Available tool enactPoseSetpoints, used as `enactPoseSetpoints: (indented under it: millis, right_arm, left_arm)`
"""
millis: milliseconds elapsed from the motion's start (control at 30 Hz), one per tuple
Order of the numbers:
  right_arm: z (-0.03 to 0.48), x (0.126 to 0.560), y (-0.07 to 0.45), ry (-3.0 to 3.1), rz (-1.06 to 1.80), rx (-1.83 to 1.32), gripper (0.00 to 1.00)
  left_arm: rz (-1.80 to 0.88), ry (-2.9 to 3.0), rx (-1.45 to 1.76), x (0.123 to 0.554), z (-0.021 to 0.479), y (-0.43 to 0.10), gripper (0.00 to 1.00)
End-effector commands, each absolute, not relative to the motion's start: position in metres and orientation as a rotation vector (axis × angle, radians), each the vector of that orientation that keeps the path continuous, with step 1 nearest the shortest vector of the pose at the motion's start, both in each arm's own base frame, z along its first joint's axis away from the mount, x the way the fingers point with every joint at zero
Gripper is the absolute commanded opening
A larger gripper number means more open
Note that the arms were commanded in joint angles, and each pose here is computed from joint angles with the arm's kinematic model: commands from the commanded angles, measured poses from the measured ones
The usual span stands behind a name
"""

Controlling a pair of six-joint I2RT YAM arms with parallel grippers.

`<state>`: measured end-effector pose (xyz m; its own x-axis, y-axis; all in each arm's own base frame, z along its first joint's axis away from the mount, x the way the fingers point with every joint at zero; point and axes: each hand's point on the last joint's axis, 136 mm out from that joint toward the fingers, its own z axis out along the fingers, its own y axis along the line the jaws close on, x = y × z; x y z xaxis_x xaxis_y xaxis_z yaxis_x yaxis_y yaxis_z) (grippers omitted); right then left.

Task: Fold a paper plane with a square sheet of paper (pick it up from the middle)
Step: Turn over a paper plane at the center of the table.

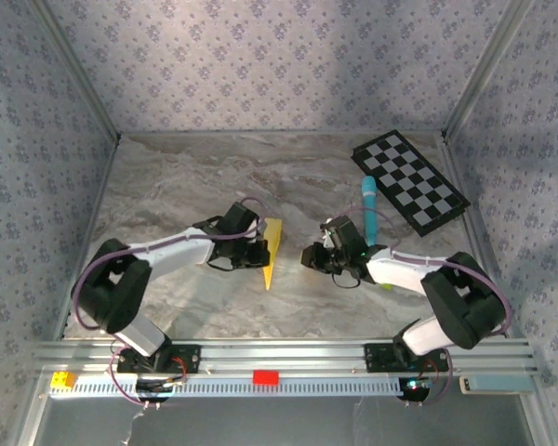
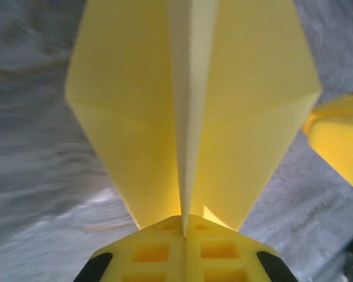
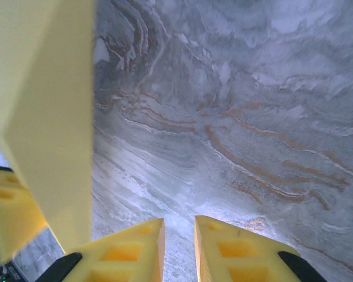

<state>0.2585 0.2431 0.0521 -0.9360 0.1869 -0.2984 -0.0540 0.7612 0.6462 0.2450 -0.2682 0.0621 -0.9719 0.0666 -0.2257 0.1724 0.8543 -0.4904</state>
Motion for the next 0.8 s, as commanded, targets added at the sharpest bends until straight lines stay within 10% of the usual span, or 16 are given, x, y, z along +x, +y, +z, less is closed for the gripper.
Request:
enactPoseSetpoints:
  millis: [0,767]
  right_arm:
    - [0.049,0.255,0.230,2.632,0.898,0.137,0.22]
    - [0.056,0.257,0.242,2.619,0.908,0.105,0.23]
  left_arm:
    - [-0.382,2.826,0.121,0.257,0.065,-0.223,0.00]
    - [-0.269,2.939,0.153,0.250,0.036,-0.227,0.10]
